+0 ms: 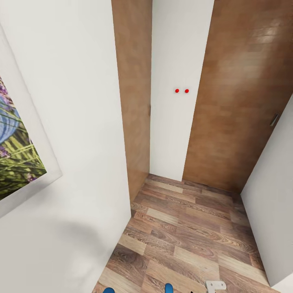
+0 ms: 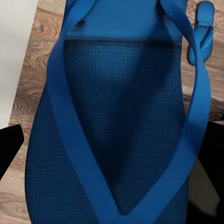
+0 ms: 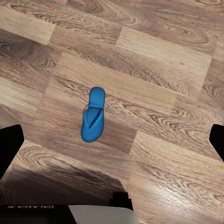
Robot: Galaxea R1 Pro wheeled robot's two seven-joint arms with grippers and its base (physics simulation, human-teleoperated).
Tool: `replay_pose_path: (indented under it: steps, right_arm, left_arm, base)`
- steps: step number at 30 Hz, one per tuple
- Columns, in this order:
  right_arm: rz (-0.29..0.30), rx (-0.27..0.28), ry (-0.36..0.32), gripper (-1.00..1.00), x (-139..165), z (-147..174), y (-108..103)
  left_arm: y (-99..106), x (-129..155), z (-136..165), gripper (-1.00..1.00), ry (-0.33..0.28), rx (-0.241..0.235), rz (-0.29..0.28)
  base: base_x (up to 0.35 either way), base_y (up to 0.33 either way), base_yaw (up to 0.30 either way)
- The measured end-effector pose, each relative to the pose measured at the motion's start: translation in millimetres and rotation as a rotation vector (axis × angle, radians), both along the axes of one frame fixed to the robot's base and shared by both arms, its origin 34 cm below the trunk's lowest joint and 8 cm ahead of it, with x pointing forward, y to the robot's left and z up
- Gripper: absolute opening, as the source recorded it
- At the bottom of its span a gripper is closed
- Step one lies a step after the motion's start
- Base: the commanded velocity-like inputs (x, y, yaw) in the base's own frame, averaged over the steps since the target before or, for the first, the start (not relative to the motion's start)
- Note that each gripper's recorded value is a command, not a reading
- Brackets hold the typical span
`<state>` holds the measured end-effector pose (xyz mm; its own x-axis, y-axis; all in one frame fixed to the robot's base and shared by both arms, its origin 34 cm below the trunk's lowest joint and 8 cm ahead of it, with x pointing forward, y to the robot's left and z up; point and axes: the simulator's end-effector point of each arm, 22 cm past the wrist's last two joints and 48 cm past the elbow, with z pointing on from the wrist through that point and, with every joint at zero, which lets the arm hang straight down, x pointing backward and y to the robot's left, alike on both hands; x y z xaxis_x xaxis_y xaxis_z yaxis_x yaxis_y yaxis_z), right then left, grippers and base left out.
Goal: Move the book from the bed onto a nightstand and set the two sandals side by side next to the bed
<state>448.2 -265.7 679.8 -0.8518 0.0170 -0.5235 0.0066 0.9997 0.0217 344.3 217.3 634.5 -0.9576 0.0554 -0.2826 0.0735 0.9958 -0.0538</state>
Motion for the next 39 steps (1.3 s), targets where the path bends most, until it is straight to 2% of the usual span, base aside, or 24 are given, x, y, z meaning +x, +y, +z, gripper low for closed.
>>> replay_pose_path:
  steps: [19, 22, 25, 32, 35, 39]
  right_arm:
    - [0.005, 0.000, 0.000, 1.00, 5, -7, 2]
    - [0.033, -0.001, 0.008, 1.00, 4, -11, 15]
    - [0.037, -0.011, 0.025, 1.00, 2, -15, 25]
    - [0.031, -0.048, 0.124, 1.00, -11, -28, 49]
    - [0.043, -0.047, 0.145, 1.00, -15, -32, 61]
    - [0.053, -0.046, 0.173, 1.00, -25, -41, 67]
  left_arm:
    - [-1, 16, -4, -1.00, -0.054, -0.003, 0.001]
    - [-1, 18, -5, -1.00, -0.056, -0.003, 0.004]
    - [0, 19, -8, -1.00, -0.054, -0.002, 0.004]
    - [1, 22, -13, -1.00, -0.055, -0.002, 0.006]
    - [1, 23, -16, -1.00, -0.056, -0.002, 0.007]
    - [1, 25, -19, -1.00, -0.059, -0.002, 0.007]
  base:
    - [0.000, 0.000, -0.001]
    - [0.000, 0.000, 0.000]
    - [0.000, 0.000, 0.000]
    - [0.000, 0.000, 0.000]
    - [0.000, 0.000, 0.000]
    - [0.000, 0.000, 0.000]
